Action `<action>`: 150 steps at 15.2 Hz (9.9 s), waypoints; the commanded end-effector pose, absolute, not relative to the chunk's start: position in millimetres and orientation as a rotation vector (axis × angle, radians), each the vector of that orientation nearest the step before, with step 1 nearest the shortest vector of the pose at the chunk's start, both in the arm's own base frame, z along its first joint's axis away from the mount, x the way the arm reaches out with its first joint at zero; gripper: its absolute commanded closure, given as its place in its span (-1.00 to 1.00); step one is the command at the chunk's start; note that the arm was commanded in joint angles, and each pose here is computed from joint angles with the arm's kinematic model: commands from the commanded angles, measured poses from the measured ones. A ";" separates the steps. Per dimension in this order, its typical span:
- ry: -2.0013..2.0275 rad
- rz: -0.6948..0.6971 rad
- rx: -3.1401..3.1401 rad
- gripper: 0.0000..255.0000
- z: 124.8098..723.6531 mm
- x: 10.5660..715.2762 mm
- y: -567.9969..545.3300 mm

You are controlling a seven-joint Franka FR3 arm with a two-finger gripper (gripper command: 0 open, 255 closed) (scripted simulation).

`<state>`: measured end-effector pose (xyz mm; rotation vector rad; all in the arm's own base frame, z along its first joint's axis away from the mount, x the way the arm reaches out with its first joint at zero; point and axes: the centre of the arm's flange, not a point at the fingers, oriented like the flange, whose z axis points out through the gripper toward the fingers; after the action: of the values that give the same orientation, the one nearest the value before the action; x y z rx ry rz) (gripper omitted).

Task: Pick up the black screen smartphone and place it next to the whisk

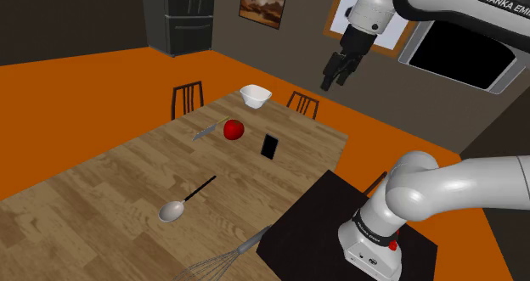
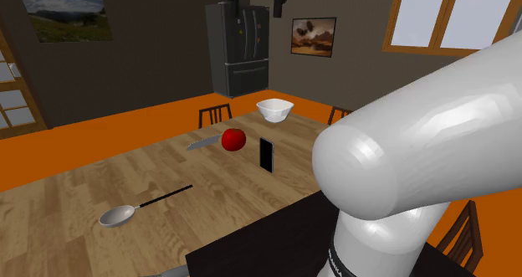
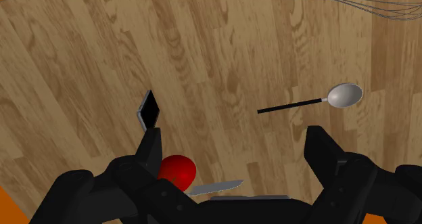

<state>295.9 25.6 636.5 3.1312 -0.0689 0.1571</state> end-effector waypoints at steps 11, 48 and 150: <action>0.032 0.059 3.129 -1.00 535.9 372.0 -26.3; 0.335 -0.234 3.084 -1.00 174.7 576.3 -161.9; 0.335 -0.234 3.084 1.00 309.3 334.0 87.2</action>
<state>334.1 86.8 315.0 3.0836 0.3351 -0.2354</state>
